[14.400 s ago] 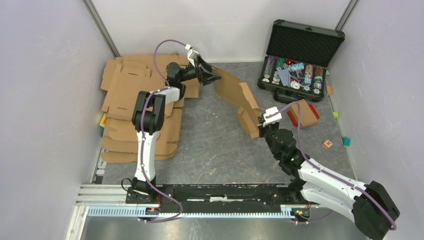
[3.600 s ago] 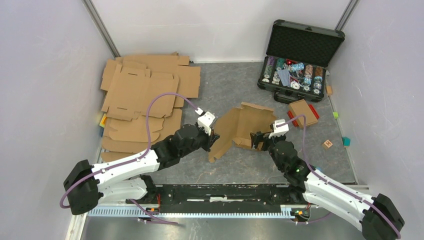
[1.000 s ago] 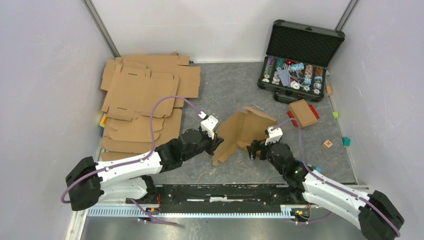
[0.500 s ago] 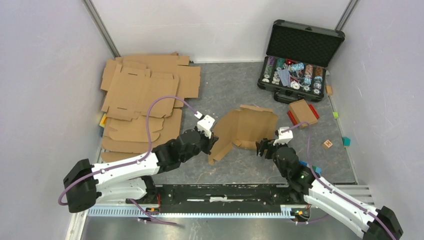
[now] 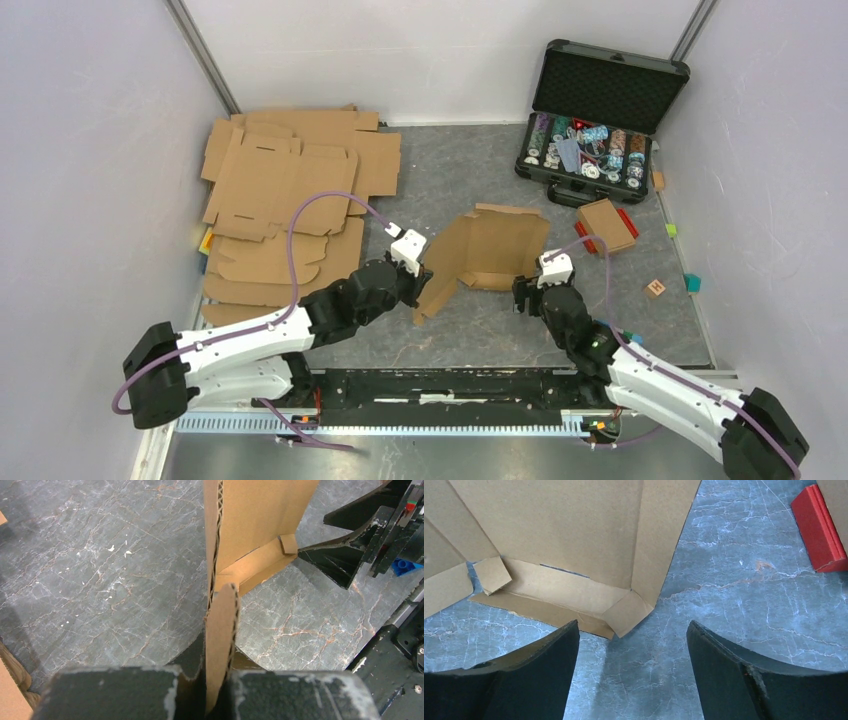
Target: Fold the paper box
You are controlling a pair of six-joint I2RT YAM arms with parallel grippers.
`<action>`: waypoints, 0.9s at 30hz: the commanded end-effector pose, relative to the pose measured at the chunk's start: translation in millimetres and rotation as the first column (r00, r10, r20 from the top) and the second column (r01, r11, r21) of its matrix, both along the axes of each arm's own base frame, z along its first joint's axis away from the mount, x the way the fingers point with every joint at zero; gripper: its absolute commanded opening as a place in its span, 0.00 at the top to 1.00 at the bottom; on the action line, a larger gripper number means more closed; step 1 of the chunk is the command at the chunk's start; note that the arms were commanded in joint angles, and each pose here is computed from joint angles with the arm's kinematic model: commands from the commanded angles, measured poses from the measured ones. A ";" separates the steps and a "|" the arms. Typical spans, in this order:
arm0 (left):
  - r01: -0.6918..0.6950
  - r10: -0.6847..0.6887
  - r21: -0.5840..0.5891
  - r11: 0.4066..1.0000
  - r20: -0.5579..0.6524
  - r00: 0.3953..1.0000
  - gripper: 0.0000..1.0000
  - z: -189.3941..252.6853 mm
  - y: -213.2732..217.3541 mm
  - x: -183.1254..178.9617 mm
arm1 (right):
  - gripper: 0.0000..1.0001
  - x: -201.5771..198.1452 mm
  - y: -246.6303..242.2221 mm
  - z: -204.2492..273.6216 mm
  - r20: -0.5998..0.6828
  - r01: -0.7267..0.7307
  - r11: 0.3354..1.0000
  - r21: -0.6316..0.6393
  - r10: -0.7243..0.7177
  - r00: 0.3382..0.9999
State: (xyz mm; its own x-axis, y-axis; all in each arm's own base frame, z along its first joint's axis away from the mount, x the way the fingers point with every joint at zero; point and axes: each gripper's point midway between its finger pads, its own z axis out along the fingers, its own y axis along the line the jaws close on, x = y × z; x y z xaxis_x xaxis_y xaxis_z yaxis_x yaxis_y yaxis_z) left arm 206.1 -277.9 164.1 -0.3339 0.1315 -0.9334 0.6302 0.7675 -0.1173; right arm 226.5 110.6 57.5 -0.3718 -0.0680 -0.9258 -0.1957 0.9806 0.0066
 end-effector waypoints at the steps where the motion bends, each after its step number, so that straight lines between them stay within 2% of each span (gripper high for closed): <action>1: 0.034 -0.034 0.002 0.999 0.049 0.998 0.97 13.6 -8.6 3.2 | 0.17 16.8 6.6 28.2 0.074 -0.012 0.999 0.040 0.009 0.997; 8: 0.040 -0.041 0.007 0.999 0.039 0.998 0.97 11.1 -12.8 3.9 | 0.21 31.6 4.5 45.7 0.195 -0.106 0.983 0.152 0.076 0.978; 14: 0.041 -0.042 0.009 0.999 0.035 0.999 0.97 8.9 -12.2 3.0 | 0.26 39.0 -0.8 29.8 0.159 -0.115 0.976 0.187 0.085 0.984; 16: 0.042 -0.042 0.007 0.999 0.033 0.999 0.97 8.5 -11.8 2.4 | 0.30 40.2 -1.5 25.3 0.152 -0.113 0.973 0.203 0.083 0.985; 24: 0.055 -0.055 -0.009 0.998 0.026 0.998 0.96 10.2 -15.8 0.7 | 0.58 35.9 13.8 22.7 0.138 -0.202 0.956 0.212 0.175 0.975; 27: 0.069 -0.069 -0.024 0.997 0.018 0.997 0.96 9.6 -21.1 -0.1 | 0.63 33.6 23.7 20.1 0.110 -0.251 0.944 0.216 0.232 0.967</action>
State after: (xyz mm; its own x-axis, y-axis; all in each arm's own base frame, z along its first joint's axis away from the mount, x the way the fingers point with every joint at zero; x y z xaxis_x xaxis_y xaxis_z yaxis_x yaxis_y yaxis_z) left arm 205.1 -284.7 157.6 -0.3456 0.1497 -0.9264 0.6457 0.7542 -0.1190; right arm 262.8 117.7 70.6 -0.3036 0.0730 -0.9500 -0.3453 0.9208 0.1812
